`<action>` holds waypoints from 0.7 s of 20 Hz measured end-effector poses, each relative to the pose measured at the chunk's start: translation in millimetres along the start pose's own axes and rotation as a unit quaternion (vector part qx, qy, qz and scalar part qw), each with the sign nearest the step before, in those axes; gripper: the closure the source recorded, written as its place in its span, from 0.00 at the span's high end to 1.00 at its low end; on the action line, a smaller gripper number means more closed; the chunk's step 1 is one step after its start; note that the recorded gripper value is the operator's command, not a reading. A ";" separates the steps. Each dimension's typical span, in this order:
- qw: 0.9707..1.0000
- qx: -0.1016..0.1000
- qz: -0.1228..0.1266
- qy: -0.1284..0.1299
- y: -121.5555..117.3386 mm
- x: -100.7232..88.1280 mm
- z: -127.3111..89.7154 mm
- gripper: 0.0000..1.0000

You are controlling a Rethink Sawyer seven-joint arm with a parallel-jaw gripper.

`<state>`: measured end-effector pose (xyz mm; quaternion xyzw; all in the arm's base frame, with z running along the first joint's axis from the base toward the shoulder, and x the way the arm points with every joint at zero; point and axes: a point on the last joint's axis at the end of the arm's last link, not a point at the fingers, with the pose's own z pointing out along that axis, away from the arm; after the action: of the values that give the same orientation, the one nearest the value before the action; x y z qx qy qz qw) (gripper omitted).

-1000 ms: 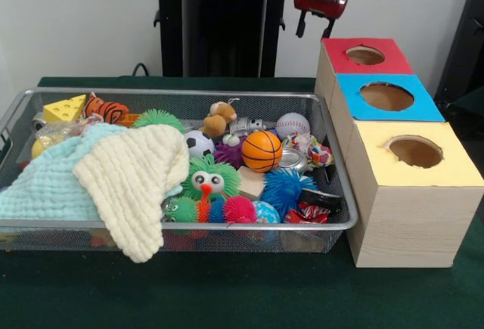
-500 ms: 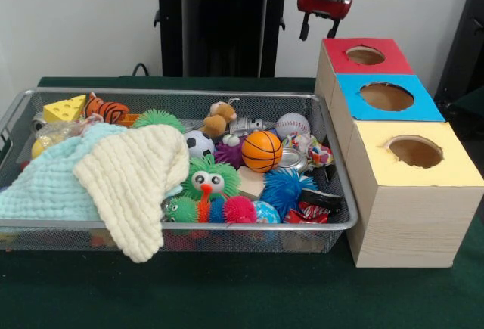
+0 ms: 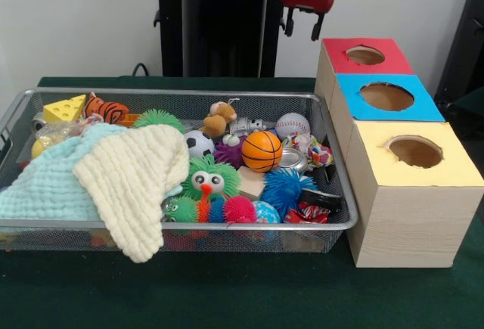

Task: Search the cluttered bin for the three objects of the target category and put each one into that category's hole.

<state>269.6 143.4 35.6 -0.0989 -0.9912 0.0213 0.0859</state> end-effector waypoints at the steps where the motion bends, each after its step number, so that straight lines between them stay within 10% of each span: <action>1: 1.000 -0.002 0.002 0.005 -6.7 -2.6 -0.9 1.00; 14: 0.998 0.012 -0.018 0.059 -22.8 -11.3 -18.8 1.00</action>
<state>279.4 119.3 53.5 -0.0814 -0.9856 0.0263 0.1461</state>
